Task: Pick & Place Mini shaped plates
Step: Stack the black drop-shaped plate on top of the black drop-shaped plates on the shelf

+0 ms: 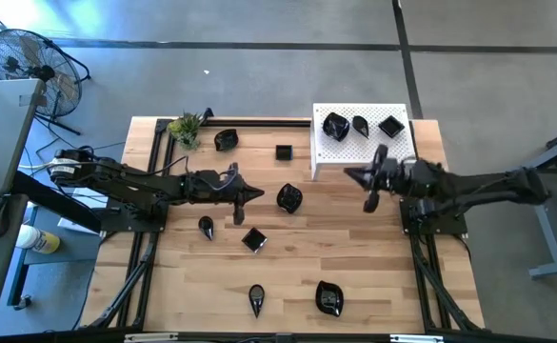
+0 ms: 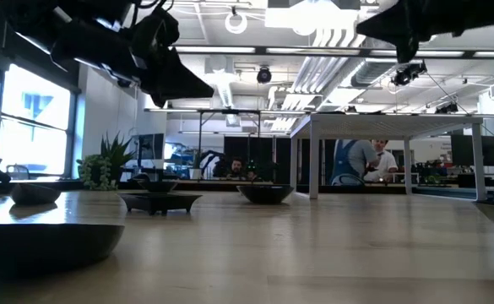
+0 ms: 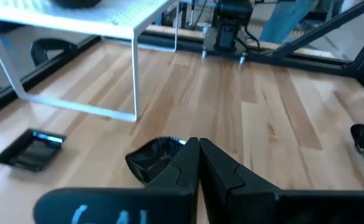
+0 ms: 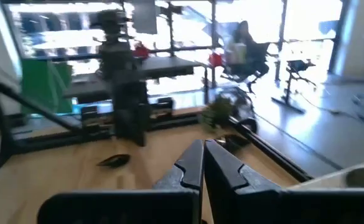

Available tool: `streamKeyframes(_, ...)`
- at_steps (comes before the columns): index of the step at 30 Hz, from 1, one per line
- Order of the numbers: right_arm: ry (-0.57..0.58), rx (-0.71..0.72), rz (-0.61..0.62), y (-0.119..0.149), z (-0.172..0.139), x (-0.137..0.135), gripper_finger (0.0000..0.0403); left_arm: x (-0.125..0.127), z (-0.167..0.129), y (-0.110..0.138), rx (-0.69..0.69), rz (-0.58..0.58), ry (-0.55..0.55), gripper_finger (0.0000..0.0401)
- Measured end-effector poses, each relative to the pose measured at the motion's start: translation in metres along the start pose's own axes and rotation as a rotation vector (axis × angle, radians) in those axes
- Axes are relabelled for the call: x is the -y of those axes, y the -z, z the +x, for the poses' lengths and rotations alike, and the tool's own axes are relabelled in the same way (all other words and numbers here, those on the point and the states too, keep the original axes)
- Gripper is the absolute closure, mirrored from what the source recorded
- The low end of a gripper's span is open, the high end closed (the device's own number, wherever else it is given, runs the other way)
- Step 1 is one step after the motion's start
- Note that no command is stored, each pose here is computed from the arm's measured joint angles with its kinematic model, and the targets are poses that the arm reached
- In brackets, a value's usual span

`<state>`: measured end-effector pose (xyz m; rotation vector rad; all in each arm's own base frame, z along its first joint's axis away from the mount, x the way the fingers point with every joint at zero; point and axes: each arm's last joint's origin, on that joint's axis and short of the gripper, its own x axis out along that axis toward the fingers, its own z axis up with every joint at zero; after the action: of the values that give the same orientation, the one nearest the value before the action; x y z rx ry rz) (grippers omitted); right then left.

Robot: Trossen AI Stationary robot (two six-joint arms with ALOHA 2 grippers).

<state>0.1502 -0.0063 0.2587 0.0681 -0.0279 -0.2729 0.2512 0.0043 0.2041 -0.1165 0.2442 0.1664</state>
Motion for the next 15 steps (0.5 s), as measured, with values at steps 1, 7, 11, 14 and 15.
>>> streamKeyframes(1, -0.019, 0.013, -0.009, 0.006, 0.000, -0.003, 0.0402, 0.000, 0.000, 0.001, -0.008, -0.003, -0.003, 0.0398)
streamKeyframes(7, -0.045, 0.088, -0.010, 0.032, -0.004, -0.010, 0.0402, -0.002, 0.000, 0.011, -0.138, -0.028, -0.025, 0.0398)
streamKeyframes(11, -0.058, 0.106, -0.031, 0.035, -0.006, -0.011, 0.0401, -0.001, 0.000, 0.010, -0.278, -0.056, -0.051, 0.0398)
streamKeyframes(14, -0.066, 0.107, -0.032, 0.035, -0.005, -0.011, 0.0402, 0.000, -0.001, 0.007, -0.381, -0.083, -0.046, 0.0398)
streamKeyframes(15, -0.068, 0.105, -0.034, 0.036, -0.005, -0.011, 0.0402, 0.000, -0.001, 0.007, -0.411, -0.097, -0.043, 0.0398)
